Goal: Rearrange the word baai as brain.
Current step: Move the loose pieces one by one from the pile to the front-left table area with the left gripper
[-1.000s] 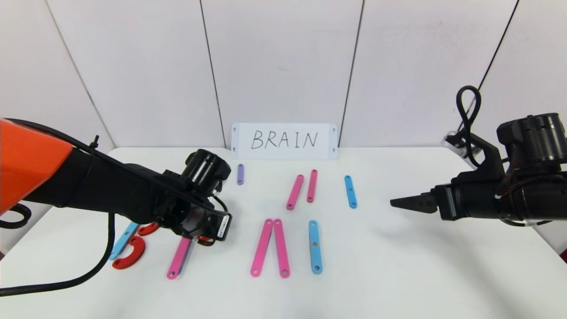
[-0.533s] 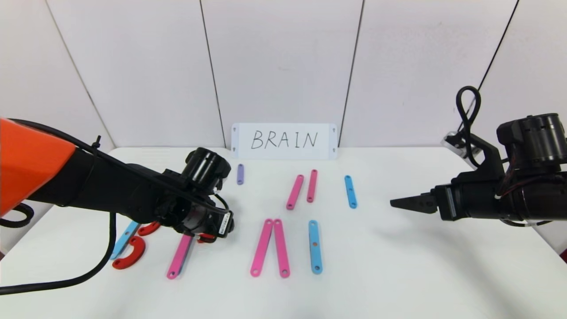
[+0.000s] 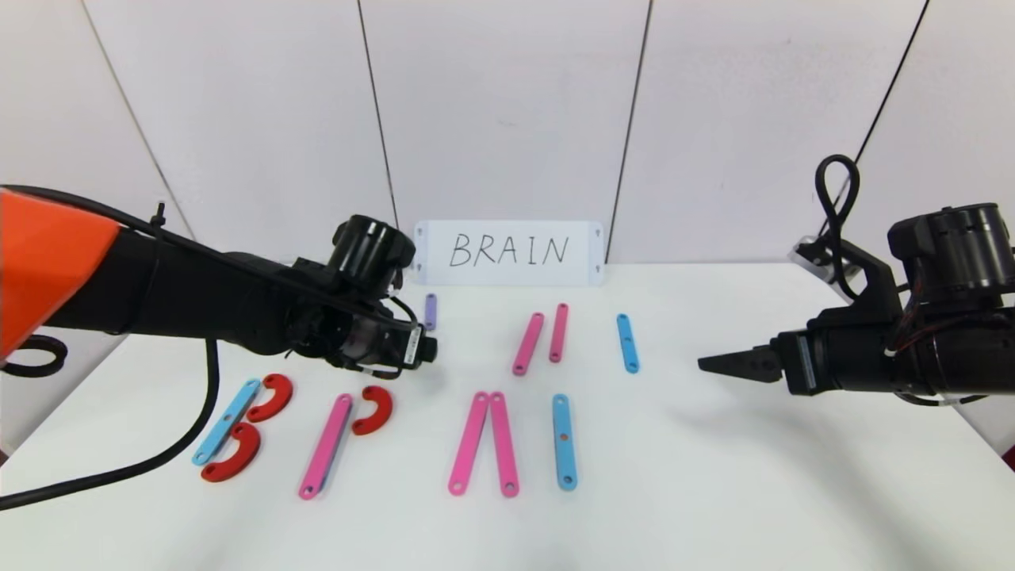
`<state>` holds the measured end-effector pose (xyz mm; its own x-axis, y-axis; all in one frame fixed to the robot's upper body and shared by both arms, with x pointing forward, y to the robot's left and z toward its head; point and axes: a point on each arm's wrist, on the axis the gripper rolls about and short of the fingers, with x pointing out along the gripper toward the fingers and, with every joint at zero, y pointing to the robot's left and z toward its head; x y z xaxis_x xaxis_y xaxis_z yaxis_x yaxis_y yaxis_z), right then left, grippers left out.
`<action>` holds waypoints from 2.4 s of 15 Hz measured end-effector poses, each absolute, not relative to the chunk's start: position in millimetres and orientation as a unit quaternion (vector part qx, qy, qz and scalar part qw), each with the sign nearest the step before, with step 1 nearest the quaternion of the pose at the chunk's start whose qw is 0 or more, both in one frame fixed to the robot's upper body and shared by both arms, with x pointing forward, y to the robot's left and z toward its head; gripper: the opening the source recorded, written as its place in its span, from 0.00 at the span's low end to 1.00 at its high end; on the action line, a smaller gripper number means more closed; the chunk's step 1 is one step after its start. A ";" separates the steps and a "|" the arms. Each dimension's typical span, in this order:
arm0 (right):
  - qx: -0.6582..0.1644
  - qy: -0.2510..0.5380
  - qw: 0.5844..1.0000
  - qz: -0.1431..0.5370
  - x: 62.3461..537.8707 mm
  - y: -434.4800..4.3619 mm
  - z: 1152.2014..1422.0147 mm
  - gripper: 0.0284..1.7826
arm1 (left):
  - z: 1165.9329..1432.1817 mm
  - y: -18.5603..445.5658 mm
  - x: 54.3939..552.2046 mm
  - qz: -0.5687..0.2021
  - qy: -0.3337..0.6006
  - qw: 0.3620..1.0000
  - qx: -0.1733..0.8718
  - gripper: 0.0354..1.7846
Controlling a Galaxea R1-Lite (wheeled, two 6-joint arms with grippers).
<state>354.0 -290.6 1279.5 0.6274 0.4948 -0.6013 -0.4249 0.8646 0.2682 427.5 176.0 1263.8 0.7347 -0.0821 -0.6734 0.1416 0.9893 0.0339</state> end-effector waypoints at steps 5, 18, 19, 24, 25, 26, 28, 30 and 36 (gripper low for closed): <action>0.050 0.347 0.901 0.255 354.2 -290.6 1279.8 0.97 | 1266.0 165.7 478.5 -0.040 0.322 0.946 0.013 0.97; 0.051 0.348 0.901 0.255 354.0 -291.1 1279.6 0.97 | 1212.7 143.9 540.7 0.010 0.312 0.950 -0.015 0.86; 0.050 0.348 0.901 0.255 354.1 -291.1 1279.7 0.97 | 1211.8 143.7 541.2 0.010 0.313 0.950 -0.014 0.80; 0.050 0.347 0.901 0.255 353.8 -291.0 1280.1 0.97 | 1208.7 142.6 542.7 0.011 0.314 0.949 -0.015 0.31; 0.050 0.346 0.901 0.255 353.7 -291.0 1280.3 0.97 | 1207.7 142.5 542.9 0.011 0.315 0.949 -0.015 0.23; 0.050 0.346 0.901 0.255 353.6 -291.1 1280.3 0.97 | 1206.6 142.5 543.0 0.011 0.316 0.949 -0.014 0.16; 0.051 0.346 0.902 0.254 353.5 -291.5 1280.7 0.97 | 1205.0 142.4 543.3 0.012 0.317 0.948 -0.015 0.13; 0.051 0.345 0.902 0.255 353.3 -291.5 1281.0 0.97 | 1204.8 142.5 543.0 0.012 0.318 0.948 -0.015 0.13; 0.050 0.345 0.902 0.254 353.0 -291.6 1281.3 0.97 | 1224.2 146.8 534.5 0.025 0.305 0.952 -0.020 0.13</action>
